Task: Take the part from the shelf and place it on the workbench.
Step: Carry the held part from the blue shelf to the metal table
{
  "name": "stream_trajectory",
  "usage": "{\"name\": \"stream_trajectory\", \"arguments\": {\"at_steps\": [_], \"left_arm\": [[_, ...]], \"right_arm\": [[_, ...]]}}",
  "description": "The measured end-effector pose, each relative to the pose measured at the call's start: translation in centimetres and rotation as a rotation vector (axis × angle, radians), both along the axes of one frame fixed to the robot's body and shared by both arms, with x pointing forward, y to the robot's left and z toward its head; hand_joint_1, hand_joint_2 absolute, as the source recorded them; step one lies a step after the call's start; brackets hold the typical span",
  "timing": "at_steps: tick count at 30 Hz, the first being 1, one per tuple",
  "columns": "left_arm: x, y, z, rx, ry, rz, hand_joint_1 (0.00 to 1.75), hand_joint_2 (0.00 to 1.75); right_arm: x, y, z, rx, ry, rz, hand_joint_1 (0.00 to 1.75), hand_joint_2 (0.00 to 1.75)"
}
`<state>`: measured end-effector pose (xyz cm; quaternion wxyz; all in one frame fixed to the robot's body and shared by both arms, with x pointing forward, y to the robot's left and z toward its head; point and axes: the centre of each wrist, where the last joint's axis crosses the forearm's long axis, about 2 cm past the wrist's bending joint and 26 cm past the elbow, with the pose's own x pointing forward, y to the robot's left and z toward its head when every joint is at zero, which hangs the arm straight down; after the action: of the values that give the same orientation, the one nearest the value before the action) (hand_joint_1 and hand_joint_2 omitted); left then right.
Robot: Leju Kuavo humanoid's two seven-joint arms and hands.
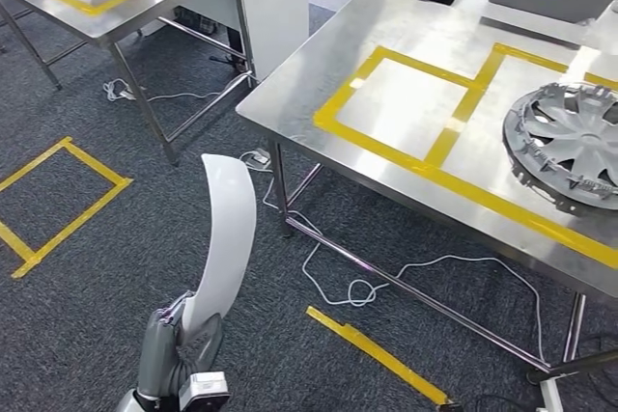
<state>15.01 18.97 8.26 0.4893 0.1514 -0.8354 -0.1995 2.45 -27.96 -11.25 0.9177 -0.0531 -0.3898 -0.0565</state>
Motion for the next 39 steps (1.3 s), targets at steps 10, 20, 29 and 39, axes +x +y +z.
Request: {"name": "stream_trajectory", "arguments": {"at_steps": [10, 20, 29, 39], "left_arm": [[0.08, 0.05, -0.03, -0.001, 0.006, 0.002, 1.75, 1.75], [0.25, -0.13, 0.07, -0.006, 0.013, 0.002, 1.75, 1.75], [0.54, -0.31, 0.20, -0.021, 0.027, 0.004, 1.75, 1.75], [0.58, -0.31, 0.14, -0.022, 0.031, 0.006, 1.75, 1.75]], "right_arm": [[0.08, 0.07, -0.01, 0.005, 0.018, 0.000, 0.00, 1.75], [0.33, 0.04, 0.00, 0.009, 0.020, 0.004, 0.00, 1.75], [0.35, 0.12, 0.00, 0.018, 0.058, 0.018, 0.00, 1.75], [0.22, 0.24, -0.02, 0.028, 0.079, 0.024, 0.00, 1.75]]}}
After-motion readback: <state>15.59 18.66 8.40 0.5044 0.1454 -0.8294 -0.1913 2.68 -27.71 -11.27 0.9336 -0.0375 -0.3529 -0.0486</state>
